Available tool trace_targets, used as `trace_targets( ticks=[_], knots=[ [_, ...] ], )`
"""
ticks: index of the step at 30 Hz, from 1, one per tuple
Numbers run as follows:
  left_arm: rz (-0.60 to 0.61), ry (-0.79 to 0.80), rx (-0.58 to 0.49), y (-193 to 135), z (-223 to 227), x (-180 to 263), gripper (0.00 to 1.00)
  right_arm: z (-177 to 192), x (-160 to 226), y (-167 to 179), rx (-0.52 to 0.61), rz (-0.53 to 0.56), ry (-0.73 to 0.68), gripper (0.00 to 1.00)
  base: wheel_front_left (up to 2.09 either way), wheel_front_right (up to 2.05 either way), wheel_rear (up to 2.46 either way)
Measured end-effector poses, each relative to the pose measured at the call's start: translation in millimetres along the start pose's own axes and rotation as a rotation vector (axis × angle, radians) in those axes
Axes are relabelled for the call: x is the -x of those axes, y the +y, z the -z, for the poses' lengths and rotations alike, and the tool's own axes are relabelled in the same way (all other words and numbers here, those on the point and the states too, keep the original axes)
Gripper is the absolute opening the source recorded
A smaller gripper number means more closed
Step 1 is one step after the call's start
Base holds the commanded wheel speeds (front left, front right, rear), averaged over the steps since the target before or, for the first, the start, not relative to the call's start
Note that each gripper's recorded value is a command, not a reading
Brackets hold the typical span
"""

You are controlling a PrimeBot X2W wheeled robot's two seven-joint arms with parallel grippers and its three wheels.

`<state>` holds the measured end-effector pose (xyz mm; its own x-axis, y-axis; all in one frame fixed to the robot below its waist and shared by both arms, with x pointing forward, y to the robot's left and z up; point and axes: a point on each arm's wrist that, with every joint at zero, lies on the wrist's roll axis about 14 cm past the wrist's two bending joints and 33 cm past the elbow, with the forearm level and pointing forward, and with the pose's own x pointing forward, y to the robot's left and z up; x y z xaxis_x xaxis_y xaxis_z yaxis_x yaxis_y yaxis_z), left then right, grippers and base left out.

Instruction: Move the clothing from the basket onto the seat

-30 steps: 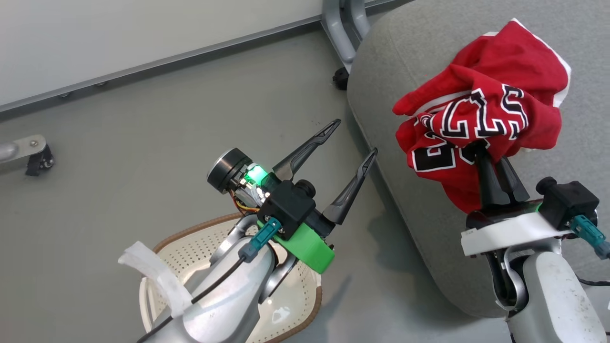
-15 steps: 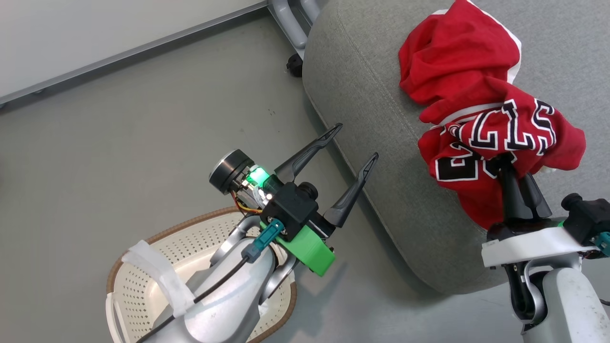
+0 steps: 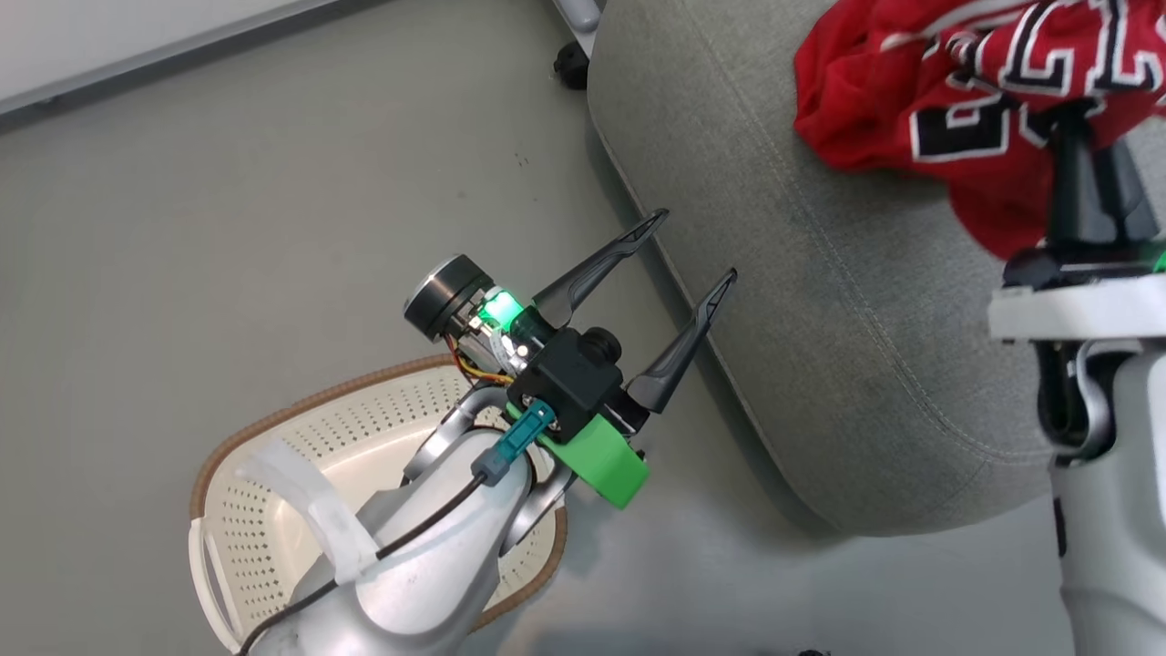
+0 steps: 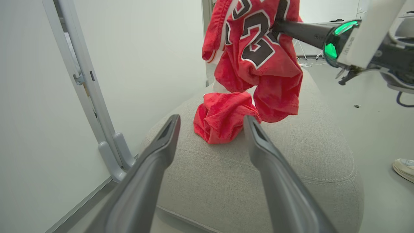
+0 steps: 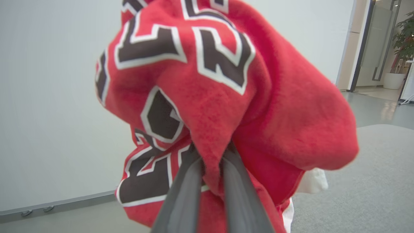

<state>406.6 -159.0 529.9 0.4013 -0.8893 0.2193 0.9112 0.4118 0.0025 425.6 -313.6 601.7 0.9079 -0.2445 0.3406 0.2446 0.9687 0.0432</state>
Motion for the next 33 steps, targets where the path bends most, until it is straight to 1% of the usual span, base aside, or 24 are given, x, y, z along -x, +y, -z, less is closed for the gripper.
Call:
trace_targets(
  ticks=[5,9,12,15,20,24,29,33],
  knots=[
    [-0.003,0.015,0.019,10.7,17.5,-1.4,1.00,-17.7,-42.3,5.2,0.051,-0.037,-0.091,0.00,0.00,0.00,0.00],
    [-0.006,0.026,0.035,20.6,33.5,-2.4,1.00,-25.6,-74.1,2.3,0.103,-0.047,-0.146,0.00,0.00,0.00,0.00],
    [-0.015,0.040,0.054,28.6,48.0,-1.0,1.00,-21.0,-93.7,-4.8,0.137,-0.036,-0.154,0.00,0.00,0.00,0.00],
    [-0.024,0.055,0.068,36.1,62.6,1.2,1.00,-8.9,-110.4,-16.3,0.165,-0.011,-0.138,0.00,0.00,0.00,0.00],
    [-0.038,0.086,0.099,45.2,87.7,6.9,1.00,30.3,-125.8,-38.4,0.179,0.048,-0.051,0.00,0.00,0.00,0.00],
    [-0.045,0.108,0.120,49.2,104.3,11.0,1.00,72.2,-127.7,-40.3,0.190,0.050,0.052,0.00,0.00,0.00,0.00],
    [-0.045,0.121,0.132,51.0,115.4,13.2,1.00,123.3,-114.7,-56.4,0.190,0.099,0.196,0.00,0.00,0.00,0.00],
    [-0.056,0.132,0.133,55.1,120.0,17.5,1.00,156.8,-97.3,-69.3,0.165,0.155,0.292,0.00,0.00,0.00,0.00]
  ],
)
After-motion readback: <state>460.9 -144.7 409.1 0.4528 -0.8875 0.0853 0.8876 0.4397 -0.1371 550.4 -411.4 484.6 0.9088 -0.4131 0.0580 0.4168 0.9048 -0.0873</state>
